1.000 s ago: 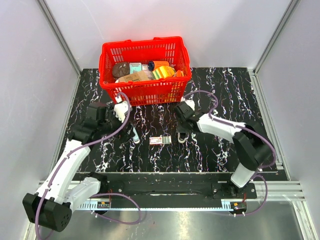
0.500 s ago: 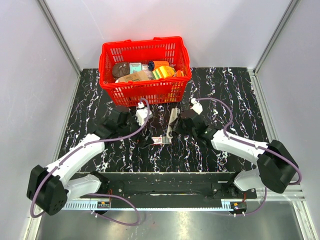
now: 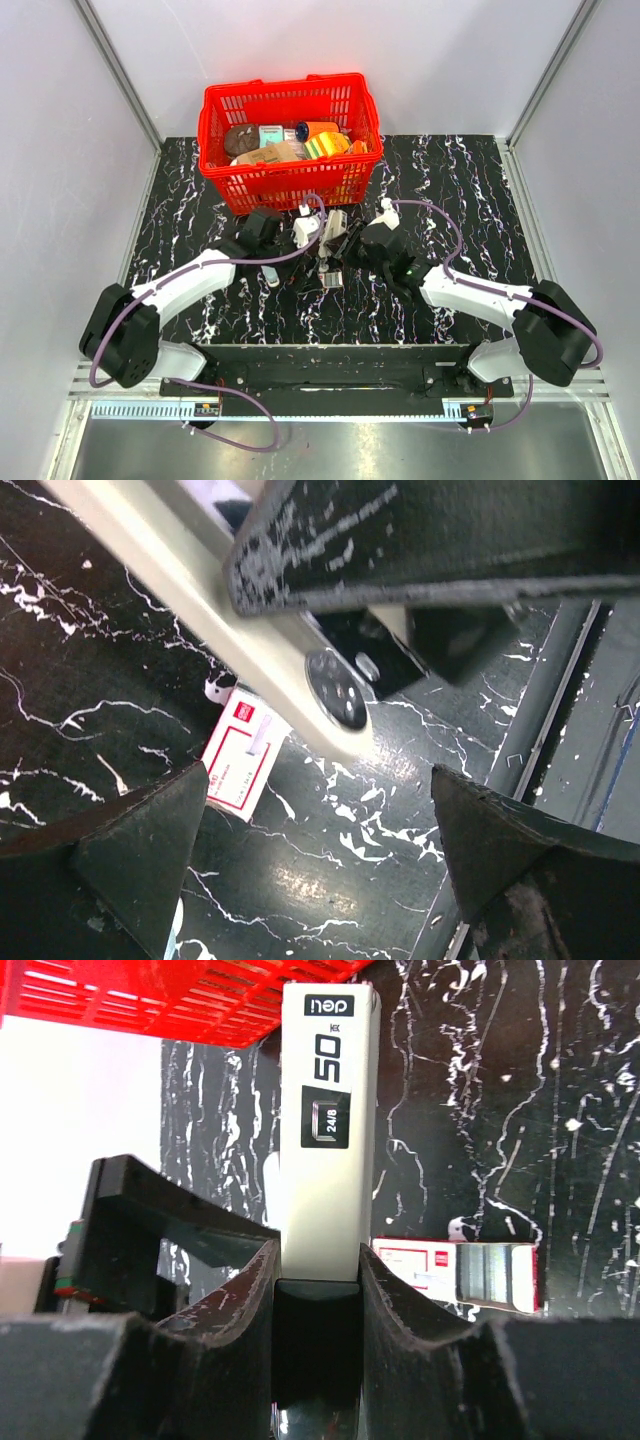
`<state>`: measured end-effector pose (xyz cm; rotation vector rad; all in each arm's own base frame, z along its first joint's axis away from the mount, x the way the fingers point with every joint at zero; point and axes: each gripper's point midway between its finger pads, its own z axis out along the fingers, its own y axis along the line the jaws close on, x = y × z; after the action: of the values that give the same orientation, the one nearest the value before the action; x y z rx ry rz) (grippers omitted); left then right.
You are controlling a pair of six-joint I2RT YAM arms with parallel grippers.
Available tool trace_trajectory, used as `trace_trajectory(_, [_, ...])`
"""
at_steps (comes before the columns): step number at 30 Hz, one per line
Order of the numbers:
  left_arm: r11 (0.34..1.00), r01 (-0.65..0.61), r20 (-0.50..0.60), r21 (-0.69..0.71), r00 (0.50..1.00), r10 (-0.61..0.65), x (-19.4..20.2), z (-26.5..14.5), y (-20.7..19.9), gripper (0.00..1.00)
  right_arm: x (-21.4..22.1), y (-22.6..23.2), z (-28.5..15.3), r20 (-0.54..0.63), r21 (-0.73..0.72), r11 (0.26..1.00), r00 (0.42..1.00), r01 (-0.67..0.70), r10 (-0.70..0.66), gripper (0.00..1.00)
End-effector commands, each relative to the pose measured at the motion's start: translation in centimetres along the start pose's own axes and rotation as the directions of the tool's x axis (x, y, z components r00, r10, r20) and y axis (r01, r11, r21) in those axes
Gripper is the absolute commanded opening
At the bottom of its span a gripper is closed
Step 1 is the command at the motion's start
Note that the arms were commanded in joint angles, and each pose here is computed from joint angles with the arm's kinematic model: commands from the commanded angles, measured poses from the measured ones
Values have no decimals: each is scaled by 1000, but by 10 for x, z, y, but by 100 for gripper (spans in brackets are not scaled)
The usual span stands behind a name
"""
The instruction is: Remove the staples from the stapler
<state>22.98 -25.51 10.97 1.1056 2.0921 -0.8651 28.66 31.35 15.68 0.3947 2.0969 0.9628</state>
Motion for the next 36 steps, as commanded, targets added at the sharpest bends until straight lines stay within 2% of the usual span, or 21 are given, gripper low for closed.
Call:
trace_trajectory(1, [996, -74, 110, 39, 992, 69, -43, 3, -3, 98, -25, 59, -16, 55, -209, 974, 994, -85, 99, 0])
trace_trajectory(7, [994, -108, 125, 20, 987, 105, -49, 7, 3, 93, -19, 64, -19, 22, -246, 963, 993, -109, 118, 0])
trace_trajectory(15, [993, -121, 116, 11, 986, 119, -47, 13, 10, 61, -15, 65, -23, 2, -266, 957, 992, -118, 123, 0])
trace_trajectory(24, [986, -168, 118, -24, 978, 169, -49, 8, 13, 48, -10, 53, -27, -10, -245, 964, 994, -107, 108, 0])
trace_trajectory(28, [981, -187, 108, -49, 976, 191, -47, 6, 18, 35, -10, 50, -30, -7, -244, 964, 994, -108, 109, 0])
trace_trajectory(32, [979, -188, 119, -80, 973, 197, -50, 3, 22, 28, -7, 52, -29, -28, -250, 962, 994, -109, 105, 0])
trace_trajectory(36, [970, -190, 136, -154, 968, 211, -56, -2, 33, 16, -1, 54, -29, -55, -257, 962, 995, -95, 83, 0])
